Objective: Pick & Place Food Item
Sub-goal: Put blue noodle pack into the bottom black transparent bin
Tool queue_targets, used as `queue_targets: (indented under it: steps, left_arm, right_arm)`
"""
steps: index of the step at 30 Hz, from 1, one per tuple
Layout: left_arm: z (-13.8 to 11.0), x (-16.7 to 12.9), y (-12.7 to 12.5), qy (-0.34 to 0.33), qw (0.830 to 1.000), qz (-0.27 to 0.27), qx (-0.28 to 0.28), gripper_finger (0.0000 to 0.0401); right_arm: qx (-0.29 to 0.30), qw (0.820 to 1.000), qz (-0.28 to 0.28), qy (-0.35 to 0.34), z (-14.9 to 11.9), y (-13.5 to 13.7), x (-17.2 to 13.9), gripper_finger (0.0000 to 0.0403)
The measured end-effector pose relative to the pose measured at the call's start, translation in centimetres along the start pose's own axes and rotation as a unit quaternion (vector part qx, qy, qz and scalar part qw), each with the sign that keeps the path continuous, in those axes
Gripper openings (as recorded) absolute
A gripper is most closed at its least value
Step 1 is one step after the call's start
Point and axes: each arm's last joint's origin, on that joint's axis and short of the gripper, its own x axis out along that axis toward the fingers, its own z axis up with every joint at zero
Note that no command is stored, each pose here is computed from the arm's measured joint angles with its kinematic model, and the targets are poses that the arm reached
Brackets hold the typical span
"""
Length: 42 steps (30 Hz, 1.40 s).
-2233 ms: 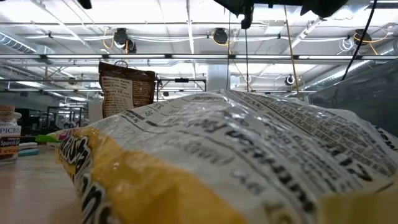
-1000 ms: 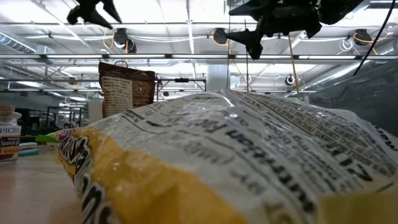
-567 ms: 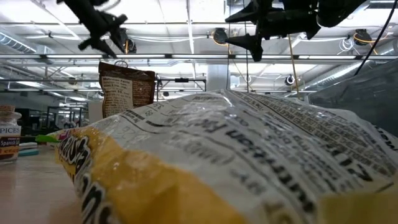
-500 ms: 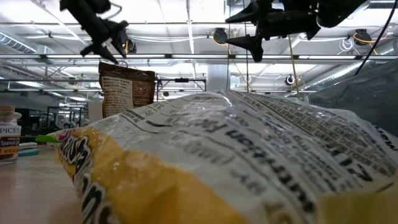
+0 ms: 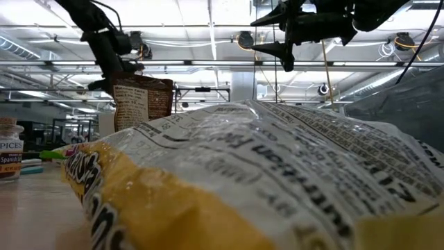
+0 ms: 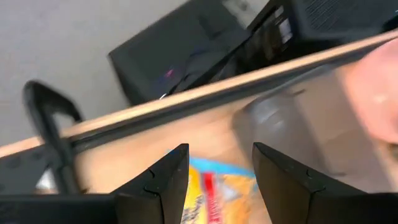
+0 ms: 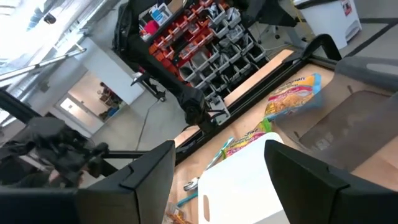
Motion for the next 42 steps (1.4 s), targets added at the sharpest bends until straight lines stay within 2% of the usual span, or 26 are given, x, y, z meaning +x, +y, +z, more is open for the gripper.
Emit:
queue_targets:
  steps: [4, 11, 20, 31, 42]
  left_arm:
    - [1.1, 1.0, 0.3, 0.069, 0.997, 0.034, 0.029, 0.0182]
    - [3.1, 3.7, 0.8, 0.170, 0.984, 0.034, 0.041, 0.0182]
    - [2.8, 7.6, 1.7, 0.269, 0.962, 0.023, 0.041, 0.0182]
    - [2.3, 10.2, 1.8, 0.311, 0.950, 0.018, 0.029, 0.0182]
    - [2.1, 10.2, 1.3, 0.319, 0.948, 0.003, 0.009, 0.0182]
  right_arm:
    - [0.014, 1.000, 0.001, -0.001, 0.0, 0.0, 0.0, 0.0240]
    - [0.013, 1.000, 0.009, -0.010, 0.2, 0.2, 0.0, 0.0238]
    - [0.013, 1.000, 0.012, -0.007, 0.1, 0.4, 0.1, 0.0238]
    - [0.012, 1.000, 0.009, -0.010, 0.1, 0.4, 0.1, 0.0238]
    - [0.009, 1.000, 0.009, -0.010, 0.1, 0.4, 0.1, 0.0238]
